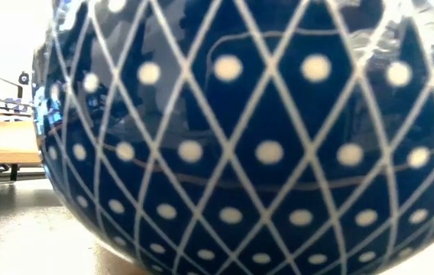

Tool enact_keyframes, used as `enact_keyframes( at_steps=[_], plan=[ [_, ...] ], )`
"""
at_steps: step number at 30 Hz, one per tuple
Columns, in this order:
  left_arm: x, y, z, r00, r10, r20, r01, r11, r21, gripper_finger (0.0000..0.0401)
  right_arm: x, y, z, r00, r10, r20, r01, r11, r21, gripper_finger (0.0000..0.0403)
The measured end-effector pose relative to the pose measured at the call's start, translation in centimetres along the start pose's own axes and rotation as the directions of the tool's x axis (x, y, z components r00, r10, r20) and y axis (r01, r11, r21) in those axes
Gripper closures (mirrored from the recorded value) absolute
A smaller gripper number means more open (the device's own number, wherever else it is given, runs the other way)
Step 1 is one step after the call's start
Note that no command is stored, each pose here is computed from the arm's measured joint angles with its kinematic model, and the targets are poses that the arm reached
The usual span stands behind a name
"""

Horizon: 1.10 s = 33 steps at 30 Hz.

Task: Place and stack bowls onto a shelf
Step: Stack the dark blue bowl on top of the red bowl on the shelf, then stack the yellow bowl on top of the dark blue bowl on the shelf

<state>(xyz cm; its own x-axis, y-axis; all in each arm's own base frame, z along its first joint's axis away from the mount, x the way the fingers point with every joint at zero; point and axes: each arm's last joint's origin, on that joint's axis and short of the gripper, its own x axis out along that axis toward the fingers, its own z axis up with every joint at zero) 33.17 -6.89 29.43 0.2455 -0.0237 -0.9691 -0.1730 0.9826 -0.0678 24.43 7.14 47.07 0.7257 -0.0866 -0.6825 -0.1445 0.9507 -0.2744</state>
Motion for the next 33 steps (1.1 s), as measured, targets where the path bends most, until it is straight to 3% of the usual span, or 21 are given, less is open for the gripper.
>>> enact_keyframes(
  at_steps=[9,19,28,33],
  plan=[
    [1.1,-0.4,0.2,0.999,0.005,-0.035,-0.005,1.000,-0.002,0.0342,0.1,0.0,0.0,1.000,0.000,-0.003,0.000,1.000,0.009,0.0197],
    [-1.1,-1.7,0.6,0.999,-0.037,0.026,0.036,0.999,0.022,0.0274,0.3,0.1,-0.3,0.999,0.002,-0.034,-0.002,1.000,0.013,0.0197],
    [-2.3,-3.9,0.3,0.994,-0.081,0.076,0.078,0.996,0.041,0.0262,0.6,0.2,-0.5,0.999,0.003,-0.048,-0.003,1.000,0.009,0.0197],
    [-2.6,-6.1,0.1,0.976,-0.172,0.134,0.161,0.983,0.087,0.0262,0.8,0.3,-0.6,0.999,0.004,-0.054,-0.004,1.000,-0.006,0.0197]
  ],
)
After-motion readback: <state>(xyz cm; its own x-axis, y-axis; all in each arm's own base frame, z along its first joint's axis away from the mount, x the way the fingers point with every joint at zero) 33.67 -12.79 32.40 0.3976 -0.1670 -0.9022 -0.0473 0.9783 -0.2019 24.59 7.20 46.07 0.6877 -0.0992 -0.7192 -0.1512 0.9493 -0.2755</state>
